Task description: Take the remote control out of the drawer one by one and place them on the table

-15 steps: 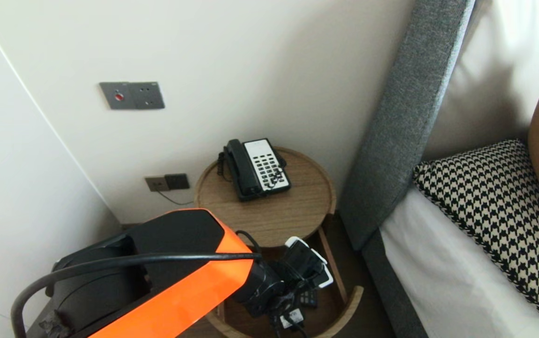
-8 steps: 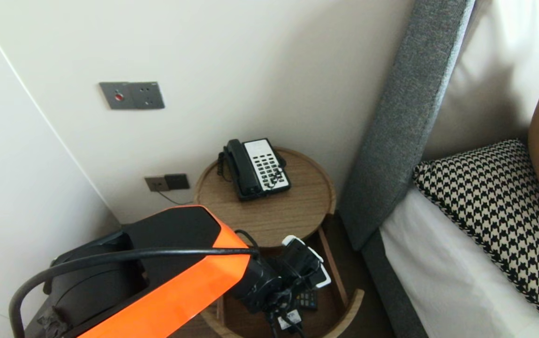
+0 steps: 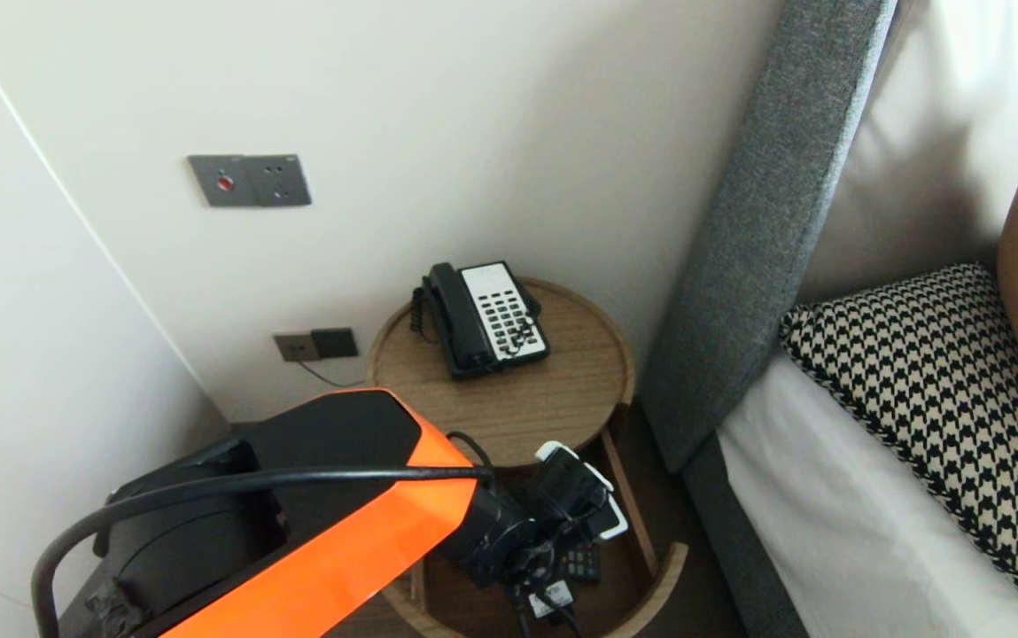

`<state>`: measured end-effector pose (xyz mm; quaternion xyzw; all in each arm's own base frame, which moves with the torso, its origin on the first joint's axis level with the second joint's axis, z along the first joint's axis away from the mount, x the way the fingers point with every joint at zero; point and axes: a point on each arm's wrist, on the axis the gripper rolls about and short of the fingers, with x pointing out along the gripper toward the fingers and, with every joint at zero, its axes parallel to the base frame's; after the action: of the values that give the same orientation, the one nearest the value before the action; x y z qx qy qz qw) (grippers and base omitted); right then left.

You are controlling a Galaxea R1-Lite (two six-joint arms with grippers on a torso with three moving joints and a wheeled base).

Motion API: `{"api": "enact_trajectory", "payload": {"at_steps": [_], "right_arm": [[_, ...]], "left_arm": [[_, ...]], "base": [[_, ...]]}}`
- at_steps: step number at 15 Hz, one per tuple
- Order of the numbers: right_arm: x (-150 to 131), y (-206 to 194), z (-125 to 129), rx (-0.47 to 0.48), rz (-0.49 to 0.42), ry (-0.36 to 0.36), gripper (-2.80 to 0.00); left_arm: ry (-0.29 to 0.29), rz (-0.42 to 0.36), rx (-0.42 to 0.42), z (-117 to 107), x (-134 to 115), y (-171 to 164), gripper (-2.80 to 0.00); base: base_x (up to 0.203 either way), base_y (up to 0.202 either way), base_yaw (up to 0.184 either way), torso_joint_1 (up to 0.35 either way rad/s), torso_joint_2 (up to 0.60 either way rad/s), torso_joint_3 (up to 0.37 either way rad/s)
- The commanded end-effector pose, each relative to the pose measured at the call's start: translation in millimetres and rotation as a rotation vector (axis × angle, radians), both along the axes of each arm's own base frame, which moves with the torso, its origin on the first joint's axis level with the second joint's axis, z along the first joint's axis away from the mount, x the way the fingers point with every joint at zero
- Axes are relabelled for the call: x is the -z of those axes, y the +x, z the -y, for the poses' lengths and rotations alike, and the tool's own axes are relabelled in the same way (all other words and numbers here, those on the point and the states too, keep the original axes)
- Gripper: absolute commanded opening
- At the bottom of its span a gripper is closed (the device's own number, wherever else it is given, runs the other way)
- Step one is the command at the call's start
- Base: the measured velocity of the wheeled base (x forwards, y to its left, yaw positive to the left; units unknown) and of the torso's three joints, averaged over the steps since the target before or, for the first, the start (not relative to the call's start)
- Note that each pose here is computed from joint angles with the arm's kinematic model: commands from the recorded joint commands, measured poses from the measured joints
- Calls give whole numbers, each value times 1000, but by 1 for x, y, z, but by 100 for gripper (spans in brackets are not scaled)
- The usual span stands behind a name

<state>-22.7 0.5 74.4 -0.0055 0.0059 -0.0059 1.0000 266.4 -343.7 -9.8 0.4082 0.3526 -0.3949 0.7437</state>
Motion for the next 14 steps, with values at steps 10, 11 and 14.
{"api": "enact_trajectory", "payload": {"at_steps": [10, 11, 14], "right_arm": [[0, 0, 0, -1, -1, -1, -280], [0, 0, 0, 0, -1, -1, -280], [0, 0, 0, -1, -1, -1, -280]], "left_arm": [[-2, 4, -1, 3, 3, 2, -280], [-2, 5, 0, 3, 3, 2, -280], [-6, 11, 0, 3, 2, 2, -280]], "base": [[0, 0, 0, 0, 0, 0], [0, 0, 0, 0, 0, 0], [0, 0, 0, 0, 0, 0]]}}
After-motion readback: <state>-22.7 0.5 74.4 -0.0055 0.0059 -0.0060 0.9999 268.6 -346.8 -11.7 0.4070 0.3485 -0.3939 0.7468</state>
